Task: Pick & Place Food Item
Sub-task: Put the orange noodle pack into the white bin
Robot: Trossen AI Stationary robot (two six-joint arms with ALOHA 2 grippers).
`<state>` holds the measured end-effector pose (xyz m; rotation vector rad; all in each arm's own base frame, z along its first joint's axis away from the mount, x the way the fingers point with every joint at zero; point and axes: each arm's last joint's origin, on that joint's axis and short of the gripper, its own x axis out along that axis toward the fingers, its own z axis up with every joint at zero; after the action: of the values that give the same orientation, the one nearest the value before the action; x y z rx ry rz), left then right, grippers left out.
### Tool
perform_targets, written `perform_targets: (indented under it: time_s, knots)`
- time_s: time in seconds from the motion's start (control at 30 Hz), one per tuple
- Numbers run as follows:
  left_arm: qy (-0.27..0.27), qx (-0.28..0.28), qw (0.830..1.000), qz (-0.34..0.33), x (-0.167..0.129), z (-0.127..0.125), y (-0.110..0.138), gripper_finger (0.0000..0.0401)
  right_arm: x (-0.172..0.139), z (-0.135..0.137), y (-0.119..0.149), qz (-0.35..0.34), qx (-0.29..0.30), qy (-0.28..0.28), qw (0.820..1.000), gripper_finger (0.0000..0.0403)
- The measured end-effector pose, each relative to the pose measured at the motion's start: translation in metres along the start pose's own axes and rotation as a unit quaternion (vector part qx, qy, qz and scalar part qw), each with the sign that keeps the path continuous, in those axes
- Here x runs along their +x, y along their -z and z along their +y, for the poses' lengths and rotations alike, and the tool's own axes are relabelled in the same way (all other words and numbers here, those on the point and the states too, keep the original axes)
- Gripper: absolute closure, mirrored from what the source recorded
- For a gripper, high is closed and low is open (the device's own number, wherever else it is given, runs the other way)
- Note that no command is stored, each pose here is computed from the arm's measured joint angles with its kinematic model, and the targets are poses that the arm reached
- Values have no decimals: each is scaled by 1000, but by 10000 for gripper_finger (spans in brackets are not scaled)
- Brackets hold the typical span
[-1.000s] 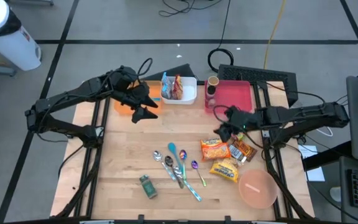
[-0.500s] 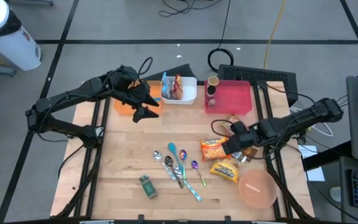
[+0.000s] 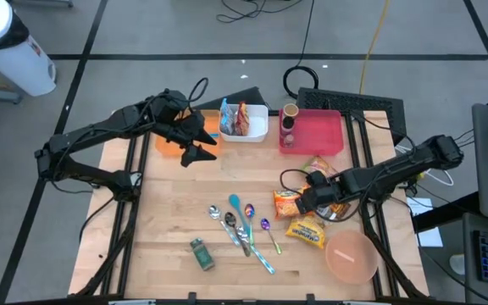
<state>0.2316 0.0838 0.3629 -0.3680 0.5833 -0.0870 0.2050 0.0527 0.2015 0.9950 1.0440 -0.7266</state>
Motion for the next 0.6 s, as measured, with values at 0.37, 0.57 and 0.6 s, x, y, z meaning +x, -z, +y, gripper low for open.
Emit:
perform_targets:
  time_s: [0.37, 0.57, 0.6]
  knots:
    - [1, -7, 1000, 0, 0, 0, 0, 82, 21, -9, -7, -7, 6, -48, 999, 173]
    - [1, -11, 1000, 0, 0, 0, 0, 82, 21, -10, -7, -6, -11, -43, 999, 234]
    - [1, -11, 1000, 0, 0, 0, 0, 82, 21, -11, -6, -6, -12, -41, 999, 244]
